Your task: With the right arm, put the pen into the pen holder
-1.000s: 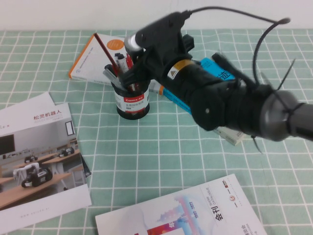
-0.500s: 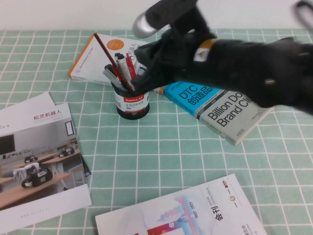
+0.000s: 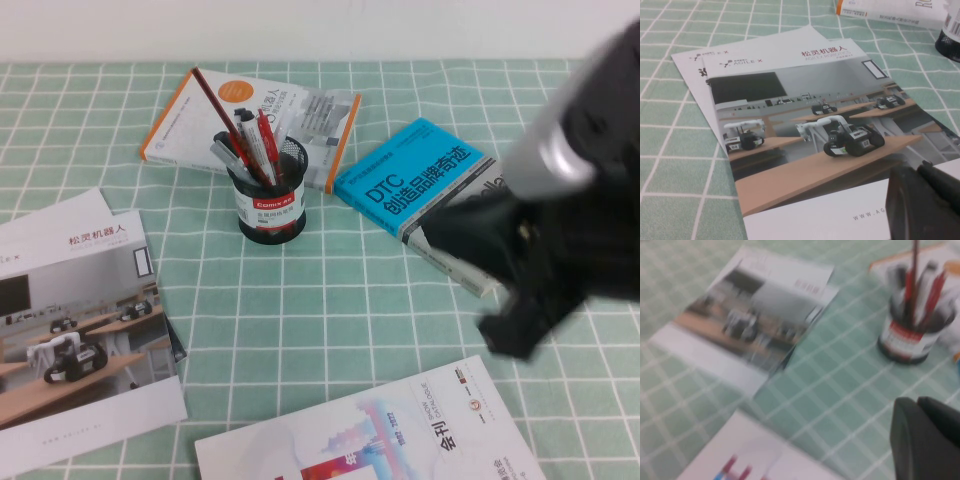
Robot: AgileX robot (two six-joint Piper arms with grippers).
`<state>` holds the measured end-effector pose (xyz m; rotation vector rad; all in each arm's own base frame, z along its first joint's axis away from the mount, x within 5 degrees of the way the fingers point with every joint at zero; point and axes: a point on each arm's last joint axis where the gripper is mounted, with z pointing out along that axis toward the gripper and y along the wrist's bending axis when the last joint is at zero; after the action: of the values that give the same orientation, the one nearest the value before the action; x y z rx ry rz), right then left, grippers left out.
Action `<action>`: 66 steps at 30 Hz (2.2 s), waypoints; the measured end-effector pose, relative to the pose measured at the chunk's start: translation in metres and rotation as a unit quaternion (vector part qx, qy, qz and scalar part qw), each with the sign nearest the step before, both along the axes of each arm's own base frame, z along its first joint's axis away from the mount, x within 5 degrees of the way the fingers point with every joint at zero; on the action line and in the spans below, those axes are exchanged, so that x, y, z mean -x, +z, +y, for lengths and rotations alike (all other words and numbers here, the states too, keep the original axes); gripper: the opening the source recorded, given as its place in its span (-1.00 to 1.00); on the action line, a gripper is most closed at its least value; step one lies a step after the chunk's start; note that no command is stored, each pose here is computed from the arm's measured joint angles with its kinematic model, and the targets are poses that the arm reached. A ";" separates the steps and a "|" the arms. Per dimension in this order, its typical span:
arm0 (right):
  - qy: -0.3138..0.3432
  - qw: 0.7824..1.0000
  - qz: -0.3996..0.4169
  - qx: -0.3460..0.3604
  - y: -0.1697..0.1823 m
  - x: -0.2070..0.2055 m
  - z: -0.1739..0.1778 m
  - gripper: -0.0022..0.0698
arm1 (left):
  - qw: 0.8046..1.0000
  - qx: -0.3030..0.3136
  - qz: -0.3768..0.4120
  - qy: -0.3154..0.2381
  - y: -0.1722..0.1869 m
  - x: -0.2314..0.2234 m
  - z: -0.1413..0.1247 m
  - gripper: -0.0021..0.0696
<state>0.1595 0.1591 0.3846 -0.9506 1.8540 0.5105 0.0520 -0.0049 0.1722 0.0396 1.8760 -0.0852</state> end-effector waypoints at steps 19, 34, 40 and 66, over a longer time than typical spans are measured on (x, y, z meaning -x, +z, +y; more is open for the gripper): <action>-0.059 0.998 -0.011 -0.014 -0.013 0.020 -0.050 -0.99 | 1.000 0.000 0.000 0.000 0.000 0.000 0.000 -0.96; -0.348 0.915 -0.139 -0.151 -0.167 0.099 -0.145 -0.99 | 1.000 0.000 0.000 0.000 0.000 0.000 0.000 -0.96; -0.353 0.909 -0.154 -0.157 -0.188 0.104 -0.147 -0.99 | 1.000 0.000 0.000 0.000 0.000 0.000 0.000 -0.96; -0.316 0.942 -0.069 -0.091 -0.209 0.109 -0.139 -0.99 | 1.000 0.000 0.000 0.000 0.000 0.000 0.000 -0.96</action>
<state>0.0510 0.0197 0.1755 -0.2263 1.8189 0.2040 0.0520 -0.0049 0.1722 0.0396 1.8760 -0.0852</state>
